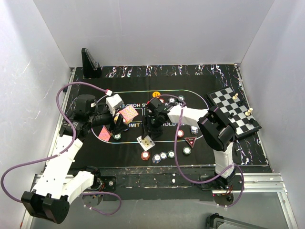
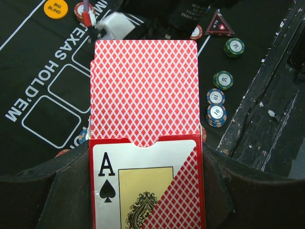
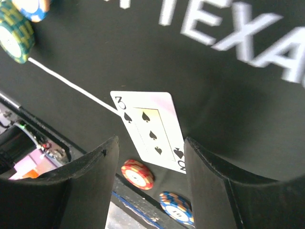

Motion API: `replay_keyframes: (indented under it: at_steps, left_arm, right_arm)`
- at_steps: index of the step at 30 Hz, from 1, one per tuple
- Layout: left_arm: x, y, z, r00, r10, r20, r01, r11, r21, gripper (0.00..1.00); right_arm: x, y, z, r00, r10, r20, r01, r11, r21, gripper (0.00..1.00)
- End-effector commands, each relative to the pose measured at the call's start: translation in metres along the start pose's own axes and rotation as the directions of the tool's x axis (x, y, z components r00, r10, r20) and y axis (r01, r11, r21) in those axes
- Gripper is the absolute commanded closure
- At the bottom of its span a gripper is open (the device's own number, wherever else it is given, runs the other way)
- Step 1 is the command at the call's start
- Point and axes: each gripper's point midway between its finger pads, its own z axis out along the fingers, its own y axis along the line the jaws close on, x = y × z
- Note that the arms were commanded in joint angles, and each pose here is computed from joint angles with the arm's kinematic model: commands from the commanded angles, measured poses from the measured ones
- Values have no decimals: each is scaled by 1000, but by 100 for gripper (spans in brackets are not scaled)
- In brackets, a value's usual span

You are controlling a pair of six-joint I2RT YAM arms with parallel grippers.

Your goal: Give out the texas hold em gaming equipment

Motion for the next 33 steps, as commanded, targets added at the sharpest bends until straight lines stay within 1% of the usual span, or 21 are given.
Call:
replay_keyframes:
  at_steps: [1,7,11,14,15,20,25,28,33]
  left_arm:
    - [-20,-2,-13,997,55,59,-53,998,-27,100]
    - [-19,-2,-15,997,55,60,-52,998,-41,100]
    - [-19,-2,-17,997,47,59,-45,998,-48,100]
    - [-19,-3,-17,997,43,59,-41,998,-42,100]
    - [-19,-2,-17,997,42,58,-39,998,-43,100]
    - [-18,-4,-18,998,33,60,-30,999,-42,100]
    - [-20,-4,-20,998,24,62,-22,999,-46,100]
    - [-18,-5,-20,998,10,64,-7,999,-43,100]
    - [-16,-5,-18,998,-19,59,20,999,-32,100]
  right_arm:
    - [23,23,16,995,-37,-96,34,999,-31,36]
    - [24,45,19,986,-106,-125,93,990,-106,39]
    - [31,62,22,970,-191,-153,168,974,-151,41]
    - [40,67,23,947,-265,-181,239,959,-152,44]
    - [39,61,22,945,-277,-176,259,959,-115,44]
    - [-2,50,4,949,-315,-5,315,949,11,45]
    - [-35,59,3,928,-343,147,338,939,59,44]
    - [-48,63,11,906,-356,230,352,934,59,45]
    - [-53,81,25,882,-371,290,393,920,-16,46]
